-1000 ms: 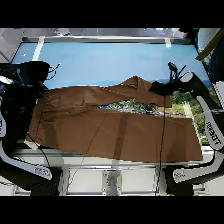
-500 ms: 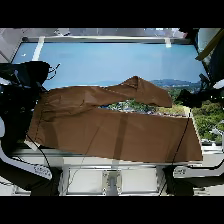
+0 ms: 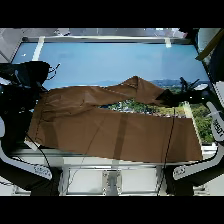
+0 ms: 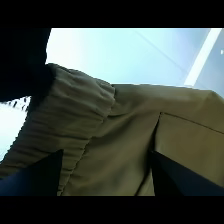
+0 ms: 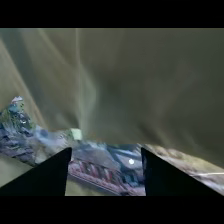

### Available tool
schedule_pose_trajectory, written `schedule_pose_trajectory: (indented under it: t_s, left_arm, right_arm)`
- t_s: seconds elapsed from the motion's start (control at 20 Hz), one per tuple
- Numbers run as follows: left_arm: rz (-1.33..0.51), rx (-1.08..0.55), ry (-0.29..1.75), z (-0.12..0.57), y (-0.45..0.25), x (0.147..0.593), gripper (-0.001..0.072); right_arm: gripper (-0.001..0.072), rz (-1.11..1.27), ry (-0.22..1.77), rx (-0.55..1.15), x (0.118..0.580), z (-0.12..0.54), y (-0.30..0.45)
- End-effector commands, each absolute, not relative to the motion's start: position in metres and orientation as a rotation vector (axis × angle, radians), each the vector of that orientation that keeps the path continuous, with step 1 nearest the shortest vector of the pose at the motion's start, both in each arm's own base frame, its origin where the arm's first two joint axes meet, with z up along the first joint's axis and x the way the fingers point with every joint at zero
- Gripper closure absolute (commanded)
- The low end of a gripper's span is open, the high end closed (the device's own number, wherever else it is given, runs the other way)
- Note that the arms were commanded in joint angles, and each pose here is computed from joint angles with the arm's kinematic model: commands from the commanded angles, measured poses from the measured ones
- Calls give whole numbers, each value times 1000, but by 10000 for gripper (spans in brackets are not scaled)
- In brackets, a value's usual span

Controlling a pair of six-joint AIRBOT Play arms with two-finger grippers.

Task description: Fold the clothes and pants, and hang the long-sleeved shirts on hangers.

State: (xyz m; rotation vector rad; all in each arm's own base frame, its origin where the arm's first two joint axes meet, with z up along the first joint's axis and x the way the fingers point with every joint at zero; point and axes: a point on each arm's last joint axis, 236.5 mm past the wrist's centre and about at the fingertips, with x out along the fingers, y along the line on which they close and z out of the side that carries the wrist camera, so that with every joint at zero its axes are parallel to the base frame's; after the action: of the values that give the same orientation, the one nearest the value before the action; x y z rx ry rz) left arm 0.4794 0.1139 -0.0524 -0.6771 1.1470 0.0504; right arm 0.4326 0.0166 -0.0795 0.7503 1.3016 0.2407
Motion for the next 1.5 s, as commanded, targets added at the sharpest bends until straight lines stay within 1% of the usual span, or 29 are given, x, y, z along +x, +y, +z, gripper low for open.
schedule_pose_trajectory:
  t_s: [0.0, 0.35, 0.4, 0.45, 0.5, 0.55, 0.6, 0.65, 0.7, 0.8, 0.85, 1.0, 1.1, 1.2, 1.3, 1.45]
  left_arm:
    - [50, -676, 1147, -52, 114, 480, 101]
    - [50, -675, 1147, -52, 114, 480, 101]
    - [50, -675, 1147, -52, 114, 480, 101]
    - [50, -675, 1147, -52, 114, 480, 101]
    - [50, -675, 1147, -52, 114, 480, 101]
    - [50, -676, 1146, -52, 114, 480, 101]
    - [50, -676, 1146, -52, 114, 480, 101]
    - [50, -676, 1146, -52, 114, 480, 101]
    - [50, -676, 1147, -52, 114, 480, 101]
    - [49, -675, 1145, -51, 114, 480, 102]
    - [50, -674, 1142, -50, 114, 480, 102]
    - [58, -671, 1121, -40, 120, 479, 102]
    - [62, -667, 1105, -34, 123, 480, 102]
    - [62, -663, 1098, -32, 124, 480, 102]
    - [62, -663, 1099, -32, 124, 480, 102]
    - [62, -664, 1099, -32, 124, 480, 102]
  right_arm:
    - [199, 282, 1349, 767, 435, -99, 58]
    - [204, 266, 1332, 760, 445, -102, 83]
    - [241, 267, 1327, 753, 446, -102, 86]
    - [313, 261, 1313, 746, 450, -102, 87]
    - [366, 244, 1293, 744, 455, -103, 87]
    - [471, 220, 1266, 749, 462, -103, 86]
    - [555, 197, 1240, 750, 469, -104, 84]
    - [636, 182, 1211, 742, 475, -103, 82]
    - [697, 172, 1188, 747, 481, -102, 81]
    - [698, 181, 1146, 785, 492, -90, 84]
    - [698, 196, 1113, 773, 500, -77, 83]
    - [699, 218, 941, 734, 538, -9, 64]
    - [699, 176, 795, 750, 565, 43, 27]
    - [699, 88, 670, 816, 585, 80, -19]
    - [698, -20, 551, 887, 598, 99, -65]
    - [699, -173, 389, 974, 605, 112, -129]
